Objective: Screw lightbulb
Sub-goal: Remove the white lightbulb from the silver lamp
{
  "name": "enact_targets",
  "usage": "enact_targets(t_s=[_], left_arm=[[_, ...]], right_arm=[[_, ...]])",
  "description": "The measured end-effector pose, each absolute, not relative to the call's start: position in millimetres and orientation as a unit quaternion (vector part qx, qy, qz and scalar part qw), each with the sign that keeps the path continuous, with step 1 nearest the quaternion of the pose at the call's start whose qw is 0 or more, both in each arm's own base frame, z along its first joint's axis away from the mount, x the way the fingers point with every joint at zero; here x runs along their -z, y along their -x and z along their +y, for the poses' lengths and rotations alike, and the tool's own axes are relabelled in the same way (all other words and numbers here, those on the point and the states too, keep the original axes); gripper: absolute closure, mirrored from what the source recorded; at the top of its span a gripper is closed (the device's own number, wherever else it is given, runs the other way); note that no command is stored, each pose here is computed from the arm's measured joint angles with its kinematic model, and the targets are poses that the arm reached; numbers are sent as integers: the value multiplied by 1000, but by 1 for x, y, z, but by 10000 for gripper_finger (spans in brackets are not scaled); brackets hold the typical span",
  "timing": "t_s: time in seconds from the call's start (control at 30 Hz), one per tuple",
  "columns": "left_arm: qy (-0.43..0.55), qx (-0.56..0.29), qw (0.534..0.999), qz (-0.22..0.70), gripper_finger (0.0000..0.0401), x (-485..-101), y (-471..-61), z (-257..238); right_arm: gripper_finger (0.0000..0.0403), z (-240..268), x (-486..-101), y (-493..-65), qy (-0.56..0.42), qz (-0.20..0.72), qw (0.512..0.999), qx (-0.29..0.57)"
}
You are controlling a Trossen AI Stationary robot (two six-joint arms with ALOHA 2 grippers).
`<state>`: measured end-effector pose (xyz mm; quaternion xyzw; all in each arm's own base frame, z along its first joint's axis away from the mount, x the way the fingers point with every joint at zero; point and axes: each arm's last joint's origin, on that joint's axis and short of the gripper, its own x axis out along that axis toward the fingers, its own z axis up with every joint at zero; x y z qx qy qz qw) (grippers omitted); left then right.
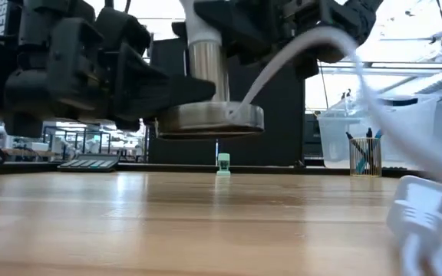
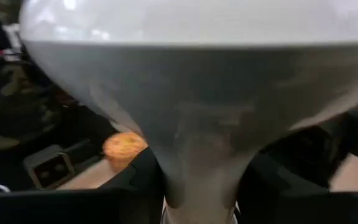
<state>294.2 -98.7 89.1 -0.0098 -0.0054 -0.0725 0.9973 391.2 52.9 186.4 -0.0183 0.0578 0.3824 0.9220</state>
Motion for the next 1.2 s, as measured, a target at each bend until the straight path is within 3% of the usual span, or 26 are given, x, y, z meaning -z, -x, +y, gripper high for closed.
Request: enact_targets(t_s=[0.5,0.77,0.97,1.2], left_arm=[[-14,-144,989,-4,208,-98,-287,-75],[-34,-276,960,2,209,-99,-284,-67],[-39,-319,947,-7,209,-111,-283,-62],[-37,-314,949,-9,209,-131,-282,-62]], right_arm=[[271,7,-188,-396,28,54,948,-311],[271,-21,-188,-398,63,52,974,-211],[271,-42,-194,-396,55,23,981,-184],[268,-47,-200,-396,43,7,983,-178]])
